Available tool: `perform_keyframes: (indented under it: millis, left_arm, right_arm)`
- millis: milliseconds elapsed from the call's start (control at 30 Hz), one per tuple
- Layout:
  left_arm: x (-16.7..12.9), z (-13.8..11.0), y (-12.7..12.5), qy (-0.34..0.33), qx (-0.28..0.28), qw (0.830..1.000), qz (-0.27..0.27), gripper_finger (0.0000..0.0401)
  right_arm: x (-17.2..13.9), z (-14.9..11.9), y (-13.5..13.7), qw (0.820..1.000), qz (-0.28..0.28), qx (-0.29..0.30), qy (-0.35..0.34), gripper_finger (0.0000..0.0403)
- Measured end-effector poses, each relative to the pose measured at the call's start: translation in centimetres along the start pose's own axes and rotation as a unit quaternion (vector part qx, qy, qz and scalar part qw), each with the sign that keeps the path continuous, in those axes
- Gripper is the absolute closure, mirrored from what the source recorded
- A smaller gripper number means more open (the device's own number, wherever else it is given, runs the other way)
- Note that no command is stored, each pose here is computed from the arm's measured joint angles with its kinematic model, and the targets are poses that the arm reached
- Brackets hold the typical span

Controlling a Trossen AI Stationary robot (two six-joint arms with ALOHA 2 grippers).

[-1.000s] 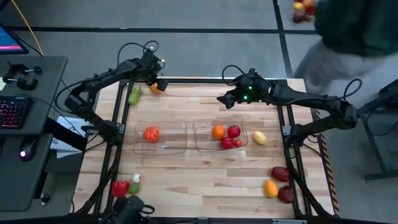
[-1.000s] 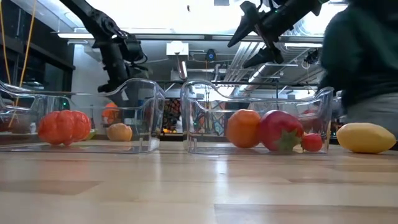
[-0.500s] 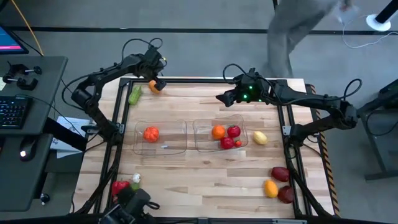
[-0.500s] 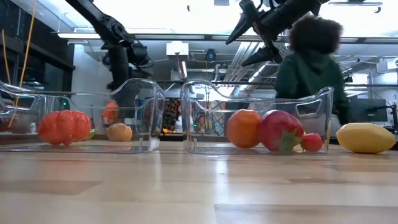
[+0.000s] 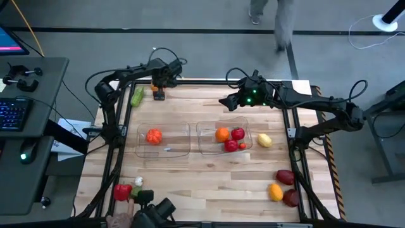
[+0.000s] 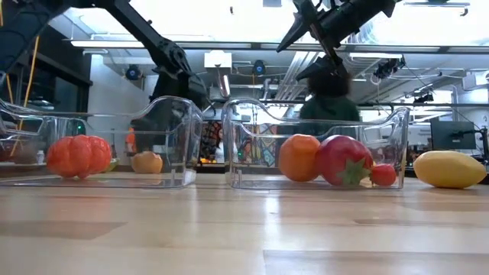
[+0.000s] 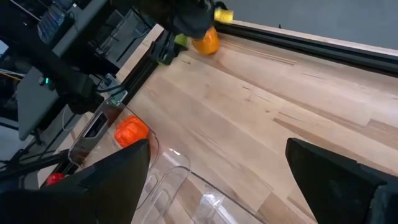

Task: Sort produce into baskets
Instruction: Put the top brown potato into the left transparent bin

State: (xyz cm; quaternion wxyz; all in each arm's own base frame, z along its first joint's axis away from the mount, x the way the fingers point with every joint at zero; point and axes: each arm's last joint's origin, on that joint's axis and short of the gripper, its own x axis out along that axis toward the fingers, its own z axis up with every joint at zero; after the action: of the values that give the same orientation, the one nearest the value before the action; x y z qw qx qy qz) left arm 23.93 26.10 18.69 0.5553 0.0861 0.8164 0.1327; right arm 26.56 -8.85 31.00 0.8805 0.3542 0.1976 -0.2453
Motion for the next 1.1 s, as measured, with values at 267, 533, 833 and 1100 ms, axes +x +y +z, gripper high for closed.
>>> perform_keyframes:
  millis: [267, 533, 833, 1100]
  left_arm:
    - [1.5, 1.4, 0.0, 0.052, 0.048, 0.996, 0.054, 0.0068]
    - [3.3, 2.2, -0.1, 0.054, 0.078, 0.995, 0.030, 0.0068]
    - [5.6, 3.1, -0.5, 0.091, 0.060, 0.994, 0.027, 0.0070]
    - [2.6, 3.3, -1.9, 0.039, -0.023, 0.999, 0.006, 0.0143]
  right_arm:
    - [0.0, 0.0, 0.0, 1.000, -0.010, 0.000, -0.008, 0.0033]
    - [0.0, -0.2, 0.2, 1.000, -0.006, 0.006, -0.005, 0.0033]
    - [-0.1, -0.8, 0.9, 1.000, 0.004, -0.004, 0.003, 0.0033]
    - [-0.1, -0.8, 0.9, 1.000, -0.020, -0.018, -0.016, 0.0033]
